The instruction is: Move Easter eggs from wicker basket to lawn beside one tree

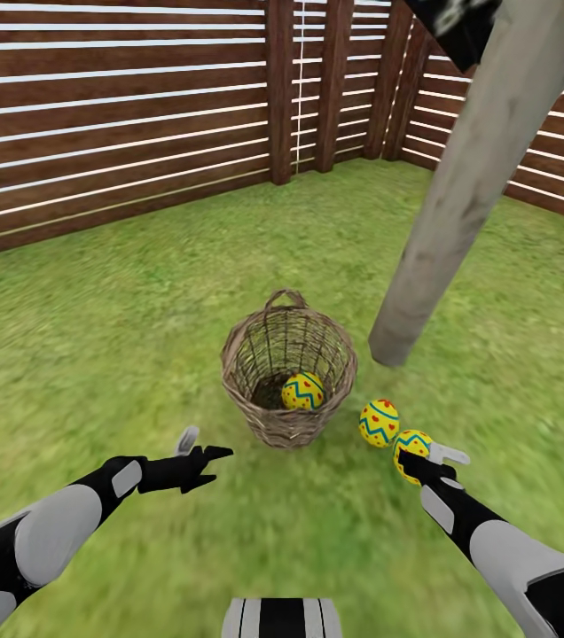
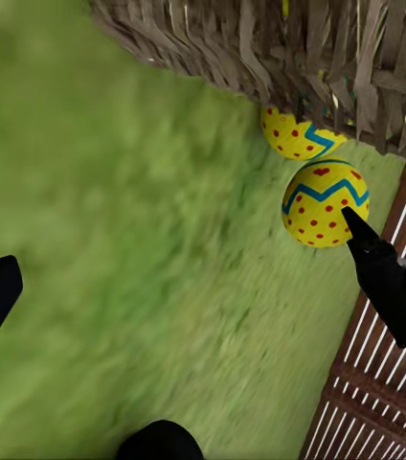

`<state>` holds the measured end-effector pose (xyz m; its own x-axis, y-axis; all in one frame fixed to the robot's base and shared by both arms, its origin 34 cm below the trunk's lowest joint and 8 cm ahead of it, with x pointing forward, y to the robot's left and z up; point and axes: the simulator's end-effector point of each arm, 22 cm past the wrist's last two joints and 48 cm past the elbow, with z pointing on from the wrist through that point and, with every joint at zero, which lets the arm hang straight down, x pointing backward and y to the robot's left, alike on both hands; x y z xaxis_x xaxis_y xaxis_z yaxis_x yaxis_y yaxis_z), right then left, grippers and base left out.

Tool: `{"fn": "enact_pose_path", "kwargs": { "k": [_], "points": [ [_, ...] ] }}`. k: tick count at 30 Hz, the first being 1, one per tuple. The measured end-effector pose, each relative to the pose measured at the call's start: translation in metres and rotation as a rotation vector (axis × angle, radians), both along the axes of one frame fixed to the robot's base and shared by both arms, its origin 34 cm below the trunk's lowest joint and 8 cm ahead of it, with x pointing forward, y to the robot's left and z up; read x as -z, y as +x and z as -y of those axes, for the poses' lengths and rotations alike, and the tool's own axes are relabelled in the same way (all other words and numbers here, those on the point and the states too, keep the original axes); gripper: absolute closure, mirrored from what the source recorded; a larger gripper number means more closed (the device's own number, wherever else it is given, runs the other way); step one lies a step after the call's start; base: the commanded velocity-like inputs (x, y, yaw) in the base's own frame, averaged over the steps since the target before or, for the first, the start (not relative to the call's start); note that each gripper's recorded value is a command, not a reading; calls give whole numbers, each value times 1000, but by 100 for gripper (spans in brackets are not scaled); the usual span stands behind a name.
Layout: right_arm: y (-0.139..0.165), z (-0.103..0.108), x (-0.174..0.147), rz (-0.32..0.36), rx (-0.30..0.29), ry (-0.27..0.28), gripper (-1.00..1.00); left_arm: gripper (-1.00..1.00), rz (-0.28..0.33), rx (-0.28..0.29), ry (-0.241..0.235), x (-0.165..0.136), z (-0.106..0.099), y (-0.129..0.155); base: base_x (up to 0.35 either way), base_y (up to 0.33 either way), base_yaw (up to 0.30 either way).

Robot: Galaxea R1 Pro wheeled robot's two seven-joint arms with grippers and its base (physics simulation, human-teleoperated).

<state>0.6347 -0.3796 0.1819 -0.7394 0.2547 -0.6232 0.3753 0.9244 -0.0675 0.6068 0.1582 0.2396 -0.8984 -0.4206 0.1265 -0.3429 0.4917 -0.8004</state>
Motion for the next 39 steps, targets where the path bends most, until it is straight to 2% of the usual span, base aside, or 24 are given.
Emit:
{"fn": "enact_pose_path", "kwargs": {
  "k": [14,24,33,35,39],
  "points": [
    [0,0,0,0,1,0,100,-100,-3,1,-2,1,2,-1,15,0,0],
    [6,34,-12,42,22,-49,100,-100,-3,9,-14,0,12,-2,0,0,0],
    [8,35,-14,48,22,-51,100,-100,-9,13,-21,1,18,-6,0,0,0],
    [11,35,-16,63,22,-53,100,-100,-10,13,-21,1,18,-7,0,0,0],
    [26,37,-32,160,25,-77,100,-100,-12,13,-21,2,18,-8,15,0,0]
  ]
}}
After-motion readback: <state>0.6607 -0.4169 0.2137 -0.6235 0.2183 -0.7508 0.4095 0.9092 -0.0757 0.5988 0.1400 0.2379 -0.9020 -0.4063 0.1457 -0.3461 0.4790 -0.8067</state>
